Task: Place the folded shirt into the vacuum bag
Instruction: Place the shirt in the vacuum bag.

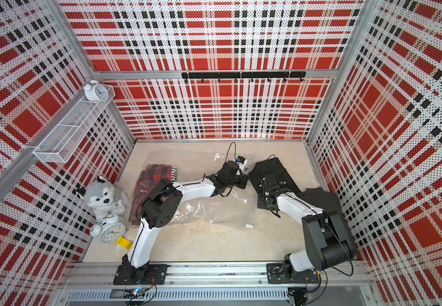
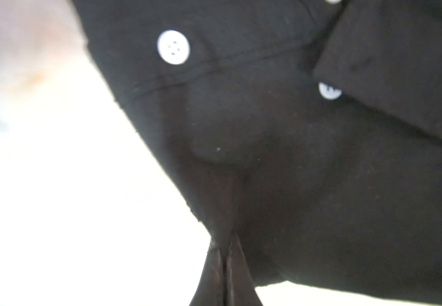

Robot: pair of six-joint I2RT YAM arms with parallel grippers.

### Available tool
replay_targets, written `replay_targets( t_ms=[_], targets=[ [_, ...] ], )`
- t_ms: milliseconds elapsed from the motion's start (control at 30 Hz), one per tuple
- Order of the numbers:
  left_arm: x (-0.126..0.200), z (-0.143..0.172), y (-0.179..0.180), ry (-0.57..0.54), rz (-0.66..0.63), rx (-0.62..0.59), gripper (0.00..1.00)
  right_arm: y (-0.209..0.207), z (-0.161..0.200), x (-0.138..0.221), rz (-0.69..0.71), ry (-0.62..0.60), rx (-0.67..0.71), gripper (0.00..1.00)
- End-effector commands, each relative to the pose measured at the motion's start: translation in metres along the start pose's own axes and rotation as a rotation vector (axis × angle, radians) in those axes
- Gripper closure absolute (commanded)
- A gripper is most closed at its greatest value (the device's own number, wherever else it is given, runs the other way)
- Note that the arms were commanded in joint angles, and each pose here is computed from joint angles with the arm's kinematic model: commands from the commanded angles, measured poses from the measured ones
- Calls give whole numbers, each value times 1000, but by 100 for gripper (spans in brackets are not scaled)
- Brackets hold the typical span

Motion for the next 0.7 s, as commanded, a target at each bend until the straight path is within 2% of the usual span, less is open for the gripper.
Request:
replay_targets(
  t_ms=[0, 167, 367, 500, 667],
  targets=[
    [10, -14, -19, -38, 43, -12, 100, 16, -13, 24, -146, -47, 44, 100],
    [13, -16, -21, -46, 39, -13, 100, 31, -21, 40, -306, -81, 55, 100],
    [15, -18, -23, -51, 41, -15, 100, 43, -30, 46, -432, -98, 42, 100],
    [21, -22, -27, -63, 49, -17, 100, 49, -32, 41, -504, -99, 21, 100],
    [36, -32, -34, -91, 66, 7, 100, 49, -27, 20, -516, -73, -9, 100]
  ],
)
Point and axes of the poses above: each gripper's point midway between its finger pads, its own x axis back along the fingers, its own y axis along the line the jaws close on, z = x × y, the point moved 9 cm from there along x, back along the fingers, and after that the axes turned 3 degrees about x, right-handed, at the moved point
